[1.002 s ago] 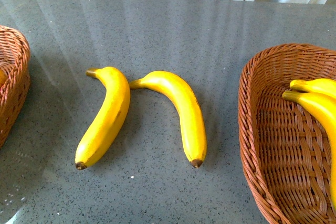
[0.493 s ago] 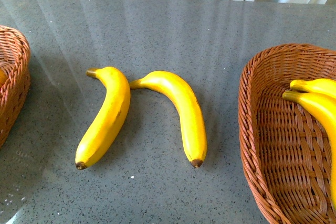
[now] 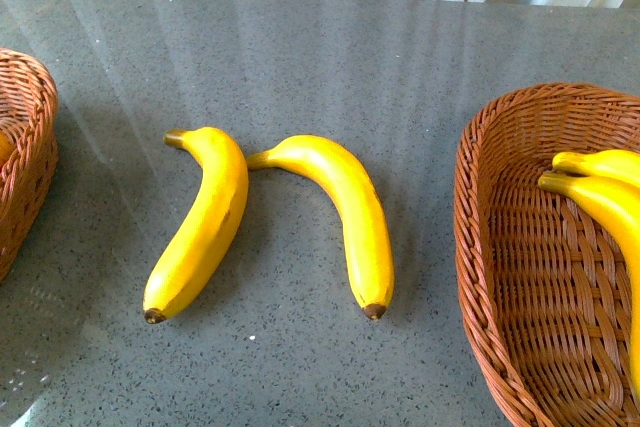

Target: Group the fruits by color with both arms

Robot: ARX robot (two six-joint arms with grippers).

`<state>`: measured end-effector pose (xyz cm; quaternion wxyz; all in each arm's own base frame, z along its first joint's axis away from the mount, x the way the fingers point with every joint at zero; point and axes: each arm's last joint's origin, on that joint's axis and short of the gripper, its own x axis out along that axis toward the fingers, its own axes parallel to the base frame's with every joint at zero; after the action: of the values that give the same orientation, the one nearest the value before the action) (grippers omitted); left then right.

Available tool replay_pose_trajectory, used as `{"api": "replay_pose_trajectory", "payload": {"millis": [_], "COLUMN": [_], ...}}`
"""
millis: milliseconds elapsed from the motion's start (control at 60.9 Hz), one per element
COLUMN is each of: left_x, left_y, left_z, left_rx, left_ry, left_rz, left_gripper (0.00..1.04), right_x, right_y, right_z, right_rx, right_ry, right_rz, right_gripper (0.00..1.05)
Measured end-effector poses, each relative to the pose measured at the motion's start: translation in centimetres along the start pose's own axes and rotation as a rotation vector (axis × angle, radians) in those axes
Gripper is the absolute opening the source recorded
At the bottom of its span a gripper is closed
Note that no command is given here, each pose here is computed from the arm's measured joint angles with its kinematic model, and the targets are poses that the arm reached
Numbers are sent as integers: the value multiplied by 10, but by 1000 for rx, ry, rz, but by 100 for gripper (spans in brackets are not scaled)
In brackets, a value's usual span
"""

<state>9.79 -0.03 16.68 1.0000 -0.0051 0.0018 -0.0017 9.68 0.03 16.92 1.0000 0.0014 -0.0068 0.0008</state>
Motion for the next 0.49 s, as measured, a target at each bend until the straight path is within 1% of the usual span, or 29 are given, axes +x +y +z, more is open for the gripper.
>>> {"api": "replay_pose_trajectory", "payload": {"millis": [66,115,181,279,296,394,493], "left_x": [0,0,0,0,0,0,0], "left_y": [0,0,0,0,0,0,0], "left_z": [0,0,0,0,0,0,0], "left_rx": [-1,0,0,0,0,0,0], "left_ry": [0,0,0,0,0,0,0], "left_rz": [0,0,0,0,0,0,0], "left_gripper": [2,10,22,49,51,70,86], "right_x": [0,0,0,0,0,0,0], "right_y": [0,0,0,0,0,0,0], "right_z": [0,0,0,0,0,0,0], "right_rx": [0,0,0,0,0,0,0], "right_ry": [0,0,0,0,0,0,0], "right_rz": [0,0,0,0,0,0,0], "right_gripper": [96,96,96,96,96,96,96]}}
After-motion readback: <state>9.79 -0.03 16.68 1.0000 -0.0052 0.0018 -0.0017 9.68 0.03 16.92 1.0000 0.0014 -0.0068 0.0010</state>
